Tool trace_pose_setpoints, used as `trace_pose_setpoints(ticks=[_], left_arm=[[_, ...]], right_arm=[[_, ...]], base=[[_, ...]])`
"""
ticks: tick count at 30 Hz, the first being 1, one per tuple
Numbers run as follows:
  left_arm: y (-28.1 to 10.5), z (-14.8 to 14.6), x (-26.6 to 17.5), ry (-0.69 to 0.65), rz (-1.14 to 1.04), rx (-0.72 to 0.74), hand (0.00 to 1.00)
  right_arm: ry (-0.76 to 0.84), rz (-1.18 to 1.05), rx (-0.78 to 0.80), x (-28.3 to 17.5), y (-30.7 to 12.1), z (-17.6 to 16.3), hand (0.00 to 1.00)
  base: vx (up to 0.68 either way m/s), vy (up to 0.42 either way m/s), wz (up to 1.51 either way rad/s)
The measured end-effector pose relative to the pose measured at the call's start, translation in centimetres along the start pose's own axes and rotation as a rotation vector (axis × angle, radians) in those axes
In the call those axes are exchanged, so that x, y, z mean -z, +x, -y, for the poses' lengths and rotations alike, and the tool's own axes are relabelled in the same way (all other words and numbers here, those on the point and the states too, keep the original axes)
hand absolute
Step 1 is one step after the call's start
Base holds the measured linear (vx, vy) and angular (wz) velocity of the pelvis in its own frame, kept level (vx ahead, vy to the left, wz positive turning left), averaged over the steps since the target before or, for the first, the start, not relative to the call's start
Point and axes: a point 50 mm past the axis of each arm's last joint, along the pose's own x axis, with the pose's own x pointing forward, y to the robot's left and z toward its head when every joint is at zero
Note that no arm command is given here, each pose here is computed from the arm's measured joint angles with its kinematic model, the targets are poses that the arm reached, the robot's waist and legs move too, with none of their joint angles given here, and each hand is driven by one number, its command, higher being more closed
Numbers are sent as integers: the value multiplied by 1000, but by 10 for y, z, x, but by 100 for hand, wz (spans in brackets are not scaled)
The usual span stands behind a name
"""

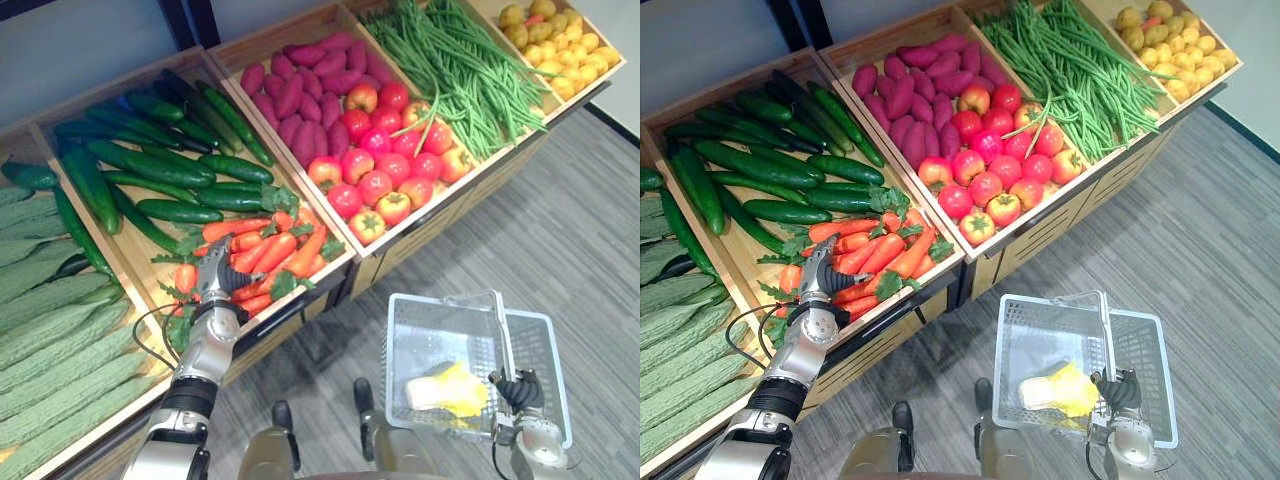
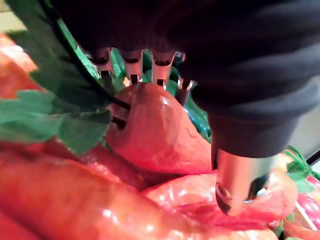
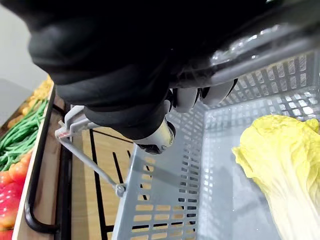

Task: Pick vegetable in the basket

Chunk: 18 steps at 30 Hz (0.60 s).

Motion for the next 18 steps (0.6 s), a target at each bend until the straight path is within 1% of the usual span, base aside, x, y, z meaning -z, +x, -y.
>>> trace_pose_setpoints(ticks=[6, 10, 18], left_arm=[[-6, 12, 3, -31, -24, 34, 100], [-15, 16, 13, -33, -59, 66, 100], [-32, 8, 26, -43, -95, 31, 100]], right_arm=[[3, 7, 12, -1, 1, 0, 100], [2, 5, 13, -1, 0, 1, 100], [4, 4, 13, 0, 0, 1, 100]], base=[[4, 0, -2], [20, 4, -3], [0, 0, 0]])
